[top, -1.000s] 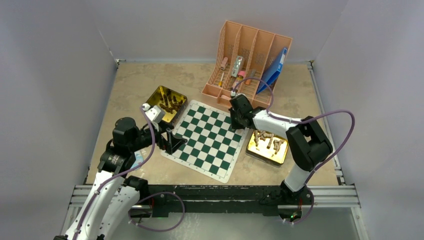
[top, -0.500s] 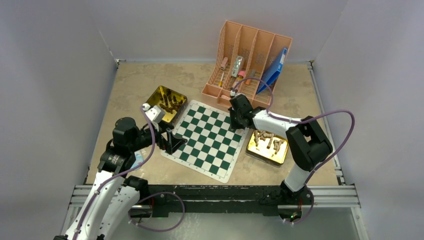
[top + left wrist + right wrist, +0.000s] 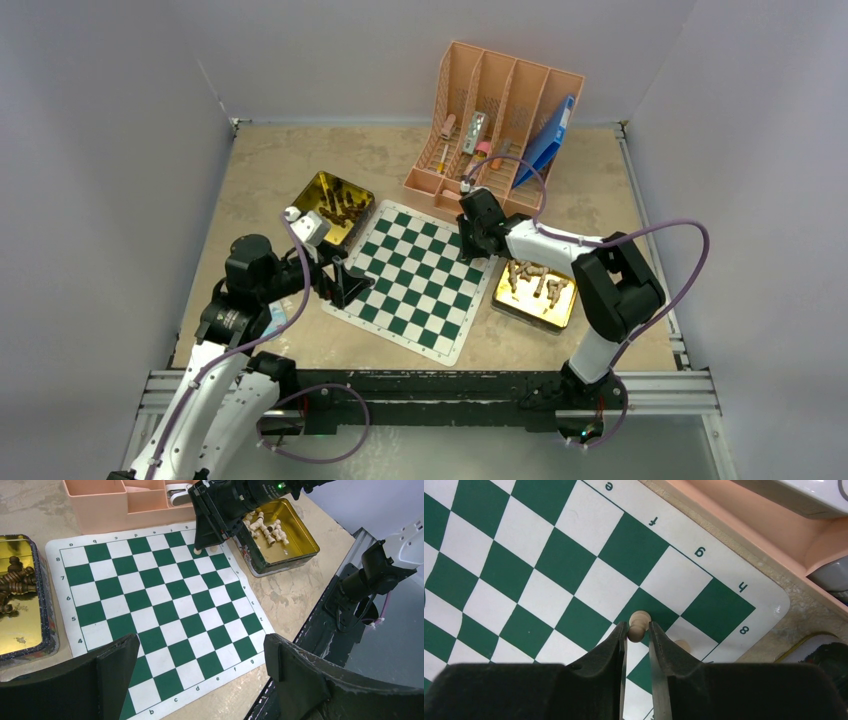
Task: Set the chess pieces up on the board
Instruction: Place the chess piece on the chessboard.
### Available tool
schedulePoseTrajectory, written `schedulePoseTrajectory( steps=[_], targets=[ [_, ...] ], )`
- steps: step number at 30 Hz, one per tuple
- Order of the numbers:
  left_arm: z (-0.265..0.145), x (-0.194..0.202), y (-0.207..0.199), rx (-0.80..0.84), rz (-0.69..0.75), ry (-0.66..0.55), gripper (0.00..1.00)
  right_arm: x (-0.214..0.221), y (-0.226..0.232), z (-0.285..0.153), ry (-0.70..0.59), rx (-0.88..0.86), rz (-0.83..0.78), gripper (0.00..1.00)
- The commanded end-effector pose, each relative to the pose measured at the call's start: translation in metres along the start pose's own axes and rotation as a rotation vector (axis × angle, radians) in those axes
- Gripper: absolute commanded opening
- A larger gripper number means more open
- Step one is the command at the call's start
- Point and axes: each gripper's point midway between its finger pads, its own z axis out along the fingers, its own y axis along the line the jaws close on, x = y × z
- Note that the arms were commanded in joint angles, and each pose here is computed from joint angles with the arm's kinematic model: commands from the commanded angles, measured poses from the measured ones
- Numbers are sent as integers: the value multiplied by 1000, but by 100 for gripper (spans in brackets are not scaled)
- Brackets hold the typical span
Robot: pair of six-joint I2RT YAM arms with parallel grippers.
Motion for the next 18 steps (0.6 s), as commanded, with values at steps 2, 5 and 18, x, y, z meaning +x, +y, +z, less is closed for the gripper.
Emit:
schedulePoseTrajectory(
  steps=[2,5,18],
  targets=[
    [-2,-12,-5,16,37,-34,96,-20,4,-4,-44,-8,1,26],
    [-2,-13,-5,16,39,-36,96,-21,4,-6,-47,-6,1,28],
    [-3,-13,-5,14,38,-35,96,-42,7,-35,-96,-5,18,29]
  ],
)
